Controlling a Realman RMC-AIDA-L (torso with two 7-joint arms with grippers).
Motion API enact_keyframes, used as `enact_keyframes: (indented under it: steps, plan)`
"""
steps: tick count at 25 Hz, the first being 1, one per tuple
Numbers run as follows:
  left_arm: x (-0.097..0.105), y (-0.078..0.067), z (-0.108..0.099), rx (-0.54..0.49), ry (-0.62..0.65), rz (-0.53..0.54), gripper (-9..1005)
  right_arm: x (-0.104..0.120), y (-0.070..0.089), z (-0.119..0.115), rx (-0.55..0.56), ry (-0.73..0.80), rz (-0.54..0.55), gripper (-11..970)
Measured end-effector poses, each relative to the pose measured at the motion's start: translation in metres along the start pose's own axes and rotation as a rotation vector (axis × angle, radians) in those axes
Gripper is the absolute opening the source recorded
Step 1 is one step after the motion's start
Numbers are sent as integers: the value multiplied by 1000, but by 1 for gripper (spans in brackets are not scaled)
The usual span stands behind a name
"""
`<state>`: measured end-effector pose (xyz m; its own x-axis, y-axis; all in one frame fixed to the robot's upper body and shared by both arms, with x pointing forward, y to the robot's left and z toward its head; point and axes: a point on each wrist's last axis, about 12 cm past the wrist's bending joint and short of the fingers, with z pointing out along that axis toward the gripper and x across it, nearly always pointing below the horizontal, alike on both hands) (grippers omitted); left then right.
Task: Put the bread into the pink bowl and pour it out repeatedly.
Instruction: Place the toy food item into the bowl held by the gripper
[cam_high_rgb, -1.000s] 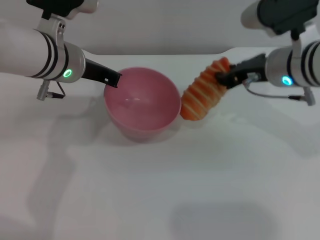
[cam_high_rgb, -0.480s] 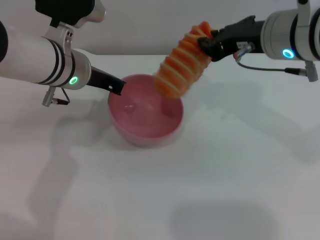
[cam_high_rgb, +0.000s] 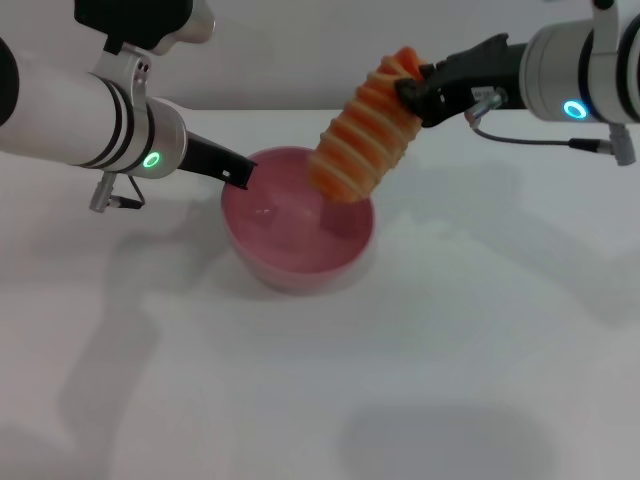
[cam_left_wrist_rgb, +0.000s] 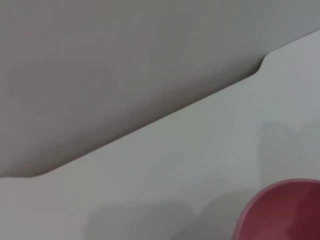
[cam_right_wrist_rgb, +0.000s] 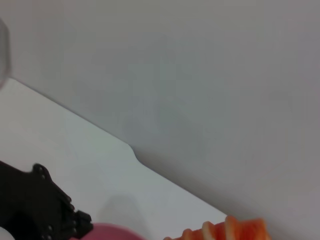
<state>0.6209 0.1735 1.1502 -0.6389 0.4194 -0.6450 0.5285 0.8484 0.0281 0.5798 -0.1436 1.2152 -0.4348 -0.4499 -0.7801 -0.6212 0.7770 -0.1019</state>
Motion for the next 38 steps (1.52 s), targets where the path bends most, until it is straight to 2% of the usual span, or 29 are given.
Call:
enact_keyframes:
  steps: [15,30,37,38]
  plan:
    - [-14,-25,-3,57,-39,41,35,10,7,50,-29,57,-26,167]
    - [-17,-26,-6,59,-51,46,35,14,37,57,-132,61,-49,199]
    - [-17,-26,-6,61,-47,46,35,19,37,57,-127,67,-52,223]
    - [-17,-26,-6,61,-46,46,35,20,36,57,-125,70,-52,341]
